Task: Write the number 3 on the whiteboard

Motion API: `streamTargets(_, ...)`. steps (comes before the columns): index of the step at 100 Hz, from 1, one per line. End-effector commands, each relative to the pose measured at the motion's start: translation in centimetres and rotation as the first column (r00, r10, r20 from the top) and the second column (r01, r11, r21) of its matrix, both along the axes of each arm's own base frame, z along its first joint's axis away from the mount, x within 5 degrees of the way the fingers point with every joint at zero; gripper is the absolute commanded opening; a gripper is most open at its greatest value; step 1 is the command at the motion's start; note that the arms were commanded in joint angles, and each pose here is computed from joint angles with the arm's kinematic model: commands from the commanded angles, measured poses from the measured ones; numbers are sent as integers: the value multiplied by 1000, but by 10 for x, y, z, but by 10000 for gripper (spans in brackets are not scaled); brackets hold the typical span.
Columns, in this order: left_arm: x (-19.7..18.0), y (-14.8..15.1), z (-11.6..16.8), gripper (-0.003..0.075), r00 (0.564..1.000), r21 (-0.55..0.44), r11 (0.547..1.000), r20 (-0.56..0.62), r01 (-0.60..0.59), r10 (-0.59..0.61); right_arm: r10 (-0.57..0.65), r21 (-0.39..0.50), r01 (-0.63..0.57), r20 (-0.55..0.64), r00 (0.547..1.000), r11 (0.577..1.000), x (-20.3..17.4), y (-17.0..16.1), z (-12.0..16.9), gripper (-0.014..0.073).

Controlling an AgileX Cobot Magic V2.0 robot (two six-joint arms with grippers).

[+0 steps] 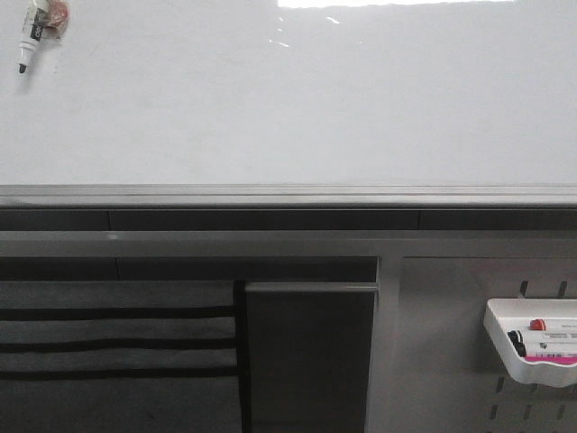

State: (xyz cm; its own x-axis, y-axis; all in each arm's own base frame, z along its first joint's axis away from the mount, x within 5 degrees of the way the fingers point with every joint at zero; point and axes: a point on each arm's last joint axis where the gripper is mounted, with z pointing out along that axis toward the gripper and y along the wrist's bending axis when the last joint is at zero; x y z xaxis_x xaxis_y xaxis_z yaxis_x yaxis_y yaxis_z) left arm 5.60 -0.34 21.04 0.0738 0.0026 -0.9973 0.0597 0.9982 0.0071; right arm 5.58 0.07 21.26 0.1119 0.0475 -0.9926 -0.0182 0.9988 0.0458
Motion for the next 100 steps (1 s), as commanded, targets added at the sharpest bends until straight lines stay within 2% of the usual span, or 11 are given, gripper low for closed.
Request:
streamTargets(1,-3,0,6,-20,996,-15,1000,94,-2,4,2,-10,-1,72,997,1000,-1,0,-1,-68)
streamTargets(81,-3,0,6,-20,996,-15,1000,94,-2,4,2,-10,-1,79,997,1000,-1,0,0,-68)
streamTargets(100,-4,1,12,-20,993,-41,999,115,3,2,4,20,-3,-29,1000,1000,-1,0,1,-68)
